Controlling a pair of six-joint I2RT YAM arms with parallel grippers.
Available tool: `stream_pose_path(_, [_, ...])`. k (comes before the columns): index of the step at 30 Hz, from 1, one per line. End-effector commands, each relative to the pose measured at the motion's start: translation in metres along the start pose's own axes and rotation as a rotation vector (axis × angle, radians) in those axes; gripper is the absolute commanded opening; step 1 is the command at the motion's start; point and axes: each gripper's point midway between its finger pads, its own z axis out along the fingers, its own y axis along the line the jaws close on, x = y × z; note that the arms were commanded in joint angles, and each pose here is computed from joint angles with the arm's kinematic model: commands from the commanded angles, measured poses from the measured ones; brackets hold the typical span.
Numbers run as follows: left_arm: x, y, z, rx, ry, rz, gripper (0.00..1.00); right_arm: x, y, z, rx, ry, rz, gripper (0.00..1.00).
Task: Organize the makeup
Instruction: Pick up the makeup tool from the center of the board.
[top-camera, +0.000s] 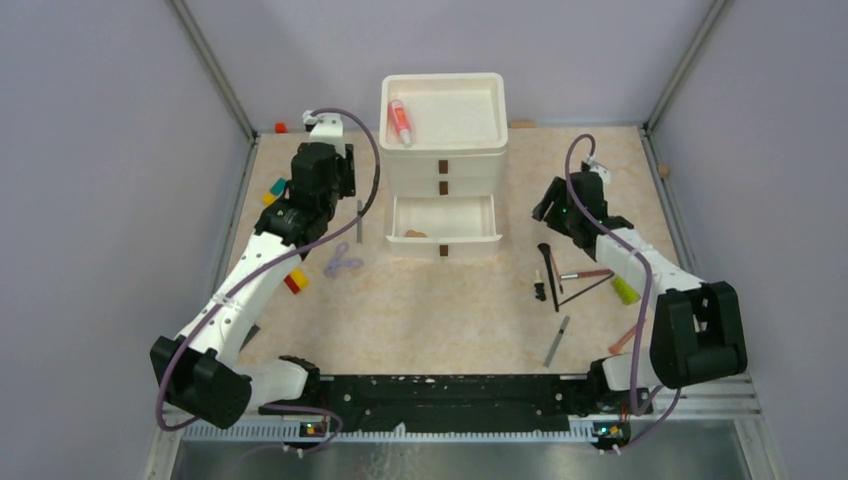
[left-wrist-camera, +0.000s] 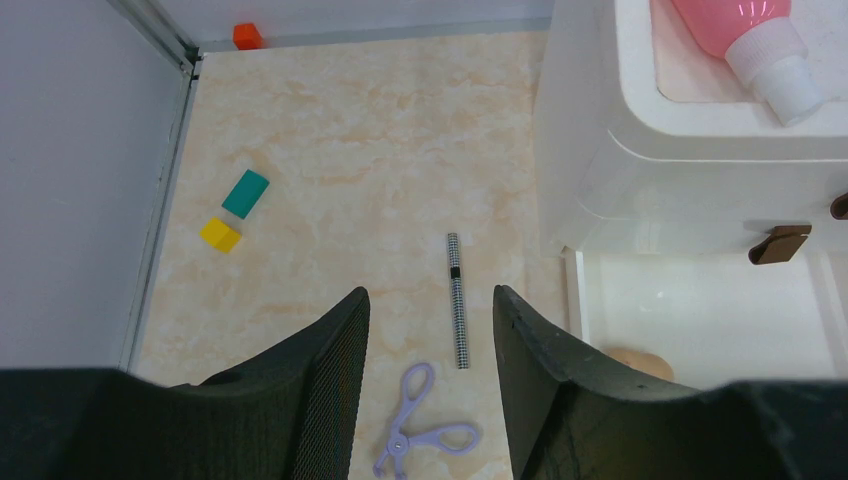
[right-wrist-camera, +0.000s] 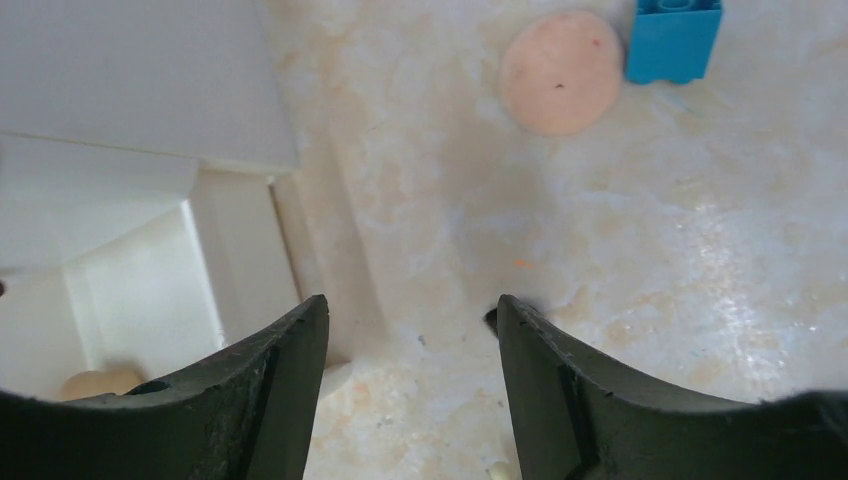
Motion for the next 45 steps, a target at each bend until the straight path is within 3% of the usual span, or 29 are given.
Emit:
stream_pose_path(1, [-0.017, 0.003, -0.006, 0.0, -0.066, -0.02, 0.55, -0.019, -0.021, 0.011, 0.14, -0.006, -0.054, 0.62])
stream_pose_path(5, [-0.016, 0.003, -0.006, 0.0, -0.065, -0.018, 0.55, -0.021, -0.032, 0.032, 0.224, 0.015, -0.061, 0.62])
stream_pose_path(16, [-0.015, 0.004, -0.005, -0.004, -0.065, -0.01, 0.55, -0.022, -0.068, 0.067, 0.29, -0.023, 0.121, 0.61])
stream_pose_path(30, [-0.013, 0.002, -0.003, 0.007, -0.059, -0.004, 0.55, -0.018, -0.094, 0.104, 0.273, 0.025, 0.222, 0.56])
stream_pose_path(45, [-0.013, 0.004, -0.003, 0.001, -0.061, 0.0, 0.55, -0.026, -0.095, 0.112, 0.218, 0.001, 0.239, 0.17])
